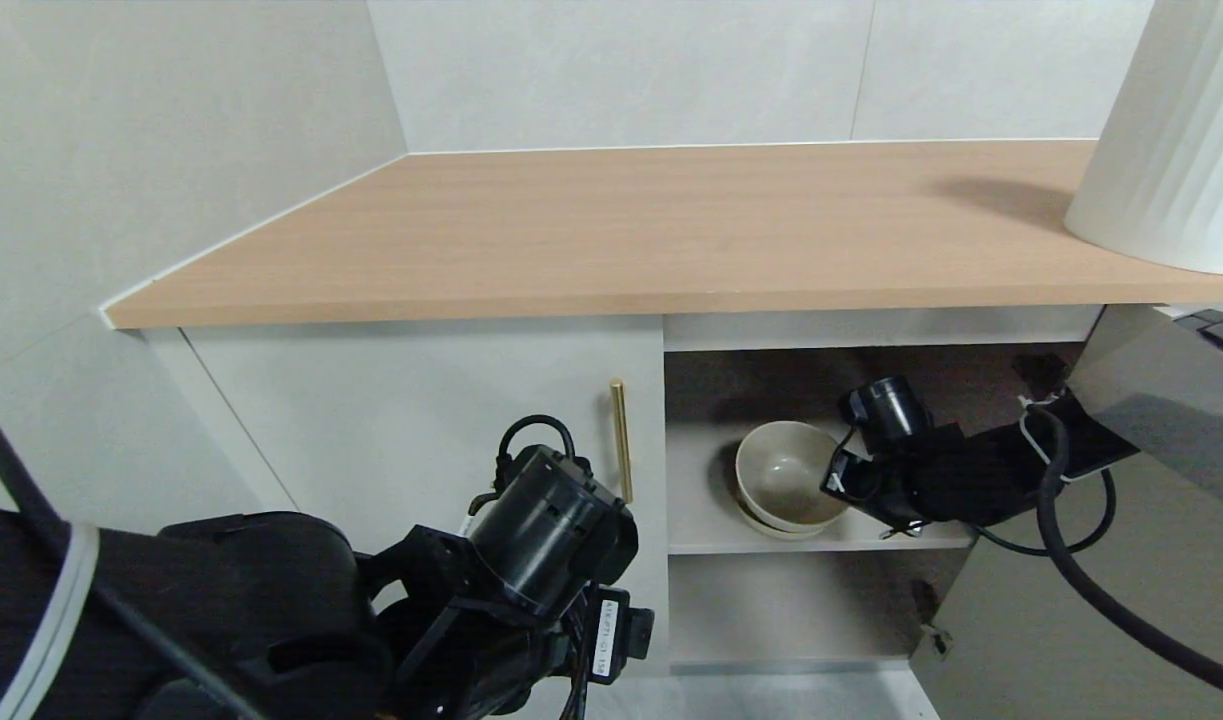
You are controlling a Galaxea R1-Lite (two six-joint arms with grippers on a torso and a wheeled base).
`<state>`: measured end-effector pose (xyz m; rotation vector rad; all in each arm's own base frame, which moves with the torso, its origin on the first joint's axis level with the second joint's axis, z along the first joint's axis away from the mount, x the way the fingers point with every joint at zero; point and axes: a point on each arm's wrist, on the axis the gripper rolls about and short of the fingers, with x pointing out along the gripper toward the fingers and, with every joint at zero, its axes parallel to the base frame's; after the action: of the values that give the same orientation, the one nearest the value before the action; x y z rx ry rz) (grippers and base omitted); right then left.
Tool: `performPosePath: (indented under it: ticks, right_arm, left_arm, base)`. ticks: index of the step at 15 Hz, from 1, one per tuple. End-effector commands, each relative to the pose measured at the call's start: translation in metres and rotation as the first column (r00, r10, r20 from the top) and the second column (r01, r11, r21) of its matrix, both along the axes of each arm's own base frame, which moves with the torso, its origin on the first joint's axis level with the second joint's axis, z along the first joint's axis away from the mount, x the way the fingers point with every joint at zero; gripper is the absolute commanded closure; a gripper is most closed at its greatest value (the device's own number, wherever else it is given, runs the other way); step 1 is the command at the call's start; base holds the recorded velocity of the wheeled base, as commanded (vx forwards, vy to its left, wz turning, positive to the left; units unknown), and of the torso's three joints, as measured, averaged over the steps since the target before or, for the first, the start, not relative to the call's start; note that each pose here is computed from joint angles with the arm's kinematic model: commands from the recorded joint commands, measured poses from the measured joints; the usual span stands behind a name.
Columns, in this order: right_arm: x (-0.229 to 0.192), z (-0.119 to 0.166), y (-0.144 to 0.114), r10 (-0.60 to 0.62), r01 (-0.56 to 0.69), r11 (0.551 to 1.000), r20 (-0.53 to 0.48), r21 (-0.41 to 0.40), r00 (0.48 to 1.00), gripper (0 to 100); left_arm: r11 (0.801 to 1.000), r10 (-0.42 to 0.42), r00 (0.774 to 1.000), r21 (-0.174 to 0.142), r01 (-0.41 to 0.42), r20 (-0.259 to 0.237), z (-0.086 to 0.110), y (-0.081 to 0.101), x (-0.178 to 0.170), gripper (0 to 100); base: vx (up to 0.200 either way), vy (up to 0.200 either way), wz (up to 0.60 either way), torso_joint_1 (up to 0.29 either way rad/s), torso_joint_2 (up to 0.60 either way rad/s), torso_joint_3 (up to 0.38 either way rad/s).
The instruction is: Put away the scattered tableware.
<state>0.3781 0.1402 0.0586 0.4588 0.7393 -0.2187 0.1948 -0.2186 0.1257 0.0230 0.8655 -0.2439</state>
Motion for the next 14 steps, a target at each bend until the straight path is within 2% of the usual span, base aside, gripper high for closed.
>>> performPosePath:
  ticks: [1,5,7,8,10,13,14]
  right_arm:
    - [0.0,-0.001,0.0,0.0,0.0,1.0,-0.001,0.0,1.0,0]
    - [-0.001,0.003,0.0,0.001,-0.001,1.0,0.004,0.003,1.0,0]
    - [-0.006,0.011,-0.001,0.008,-0.008,1.0,0.014,0.009,1.0,0]
    - [-0.017,0.026,-0.002,0.031,-0.032,0.999,0.033,0.025,0.999,0]
    - [-0.044,0.054,-0.006,0.148,-0.15,0.988,0.061,0.022,0.987,0]
    - [-0.103,0.092,-0.012,0.365,-0.367,0.93,0.107,-0.008,0.925,0]
    - [-0.121,0.094,-0.012,0.423,-0.421,0.906,0.09,-0.041,0.902,0]
  left_arm:
    - [1.0,0.001,1.0,0.001,-0.001,0.0,0.0,0.0,0.0,0]
    - [1.0,0.002,1.0,0.001,-0.002,0.0,0.0,0.0,0.0,0]
    - [1.0,0.002,1.0,0.0,-0.002,0.001,0.0,0.0,0.0,0]
    - [1.0,0.005,1.0,-0.008,-0.005,0.008,0.003,0.002,0.0,0]
    - [0.999,0.007,0.999,-0.038,-0.006,0.037,0.016,0.007,-0.003,0]
    - [0.994,0.036,0.994,-0.105,-0.025,0.1,0.044,0.027,-0.01,0]
    - [0.994,0.042,0.993,-0.108,-0.03,0.115,0.05,0.037,-0.013,0]
  base:
    - [0.0,0.0,0.0,0.0,0.0,0.0]
    - [0.0,0.0,0.0,0.0,0.0,0.0]
    - [0.0,0.0,0.0,0.0,0.0,0.0]
    - [0.0,0.0,0.0,0.0,0.0,0.0]
    - [0.0,0.0,0.0,0.0,0.0,0.0]
    - [0.0,0.0,0.0,0.0,0.0,0.0]
    - [0.0,0.0,0.0,0.0,0.0,0.0]
